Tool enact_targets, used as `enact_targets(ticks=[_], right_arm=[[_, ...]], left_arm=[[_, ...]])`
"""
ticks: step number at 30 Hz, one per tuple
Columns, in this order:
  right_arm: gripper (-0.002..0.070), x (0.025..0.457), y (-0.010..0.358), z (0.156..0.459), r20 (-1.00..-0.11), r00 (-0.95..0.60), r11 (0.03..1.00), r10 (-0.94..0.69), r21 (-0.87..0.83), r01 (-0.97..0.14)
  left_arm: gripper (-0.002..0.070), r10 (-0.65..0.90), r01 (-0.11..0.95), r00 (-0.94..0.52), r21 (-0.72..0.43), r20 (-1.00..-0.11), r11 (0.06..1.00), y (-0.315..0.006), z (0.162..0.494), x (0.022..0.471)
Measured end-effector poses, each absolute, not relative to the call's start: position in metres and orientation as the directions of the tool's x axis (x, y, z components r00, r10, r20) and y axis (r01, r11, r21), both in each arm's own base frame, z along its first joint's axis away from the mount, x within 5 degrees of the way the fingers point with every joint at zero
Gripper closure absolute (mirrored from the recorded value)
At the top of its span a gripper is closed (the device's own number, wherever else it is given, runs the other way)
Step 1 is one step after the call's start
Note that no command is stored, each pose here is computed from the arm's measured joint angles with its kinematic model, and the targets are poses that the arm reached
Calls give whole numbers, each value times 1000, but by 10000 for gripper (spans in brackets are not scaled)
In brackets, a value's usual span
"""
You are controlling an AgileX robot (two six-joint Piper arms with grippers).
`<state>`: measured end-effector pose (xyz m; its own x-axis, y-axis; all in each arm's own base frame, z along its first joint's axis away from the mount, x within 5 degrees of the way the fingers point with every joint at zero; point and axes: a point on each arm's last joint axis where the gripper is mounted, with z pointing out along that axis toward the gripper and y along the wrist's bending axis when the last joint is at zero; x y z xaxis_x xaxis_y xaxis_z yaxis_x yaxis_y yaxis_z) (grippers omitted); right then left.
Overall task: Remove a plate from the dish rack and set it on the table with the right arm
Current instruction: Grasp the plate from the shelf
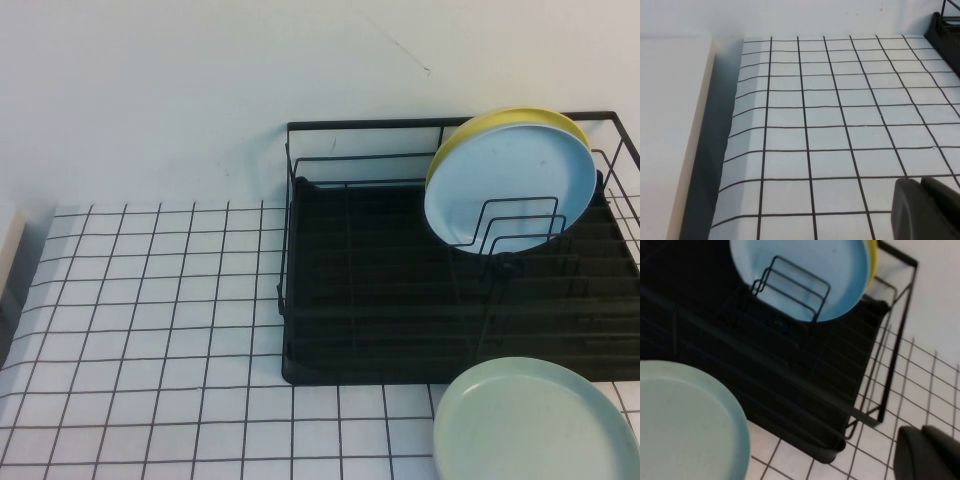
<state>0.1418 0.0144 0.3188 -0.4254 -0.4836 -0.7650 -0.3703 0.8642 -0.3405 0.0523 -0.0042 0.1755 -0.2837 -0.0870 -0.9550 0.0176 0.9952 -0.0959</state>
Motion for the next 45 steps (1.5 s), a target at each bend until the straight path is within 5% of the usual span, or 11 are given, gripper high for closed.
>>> enact_targets(ticks=[5, 10, 13, 18, 28, 45], right_arm=[[546, 197, 21, 311, -693, -401, 777, -599, -382, -500], [318, 244, 26, 307, -644, -305, 674, -702, -460, -579], [271, 267, 30, 308, -604, -206, 579, -770, -528, -621], [255, 309, 40, 310, -603, -80, 489, -793, -552, -675], [252, 385, 47, 290, -642, -64, 491, -764, -515, -703], [328, 434, 47, 246, -600, -61, 444, -798, -516, -732]], left_arm=[[678, -87, 18, -284, -96, -955, 995, -4, 175, 52], [678, -83, 19, -284, -92, -955, 996, -4, 175, 52], [678, -83, 19, -284, -92, -955, 996, -4, 175, 52], [678, -83, 19, -284, -92, -955, 996, -4, 175, 52], [678, -83, 19, -284, -92, -955, 996, -4, 175, 52], [678, -83, 19, -284, -92, -955, 996, -4, 175, 52]])
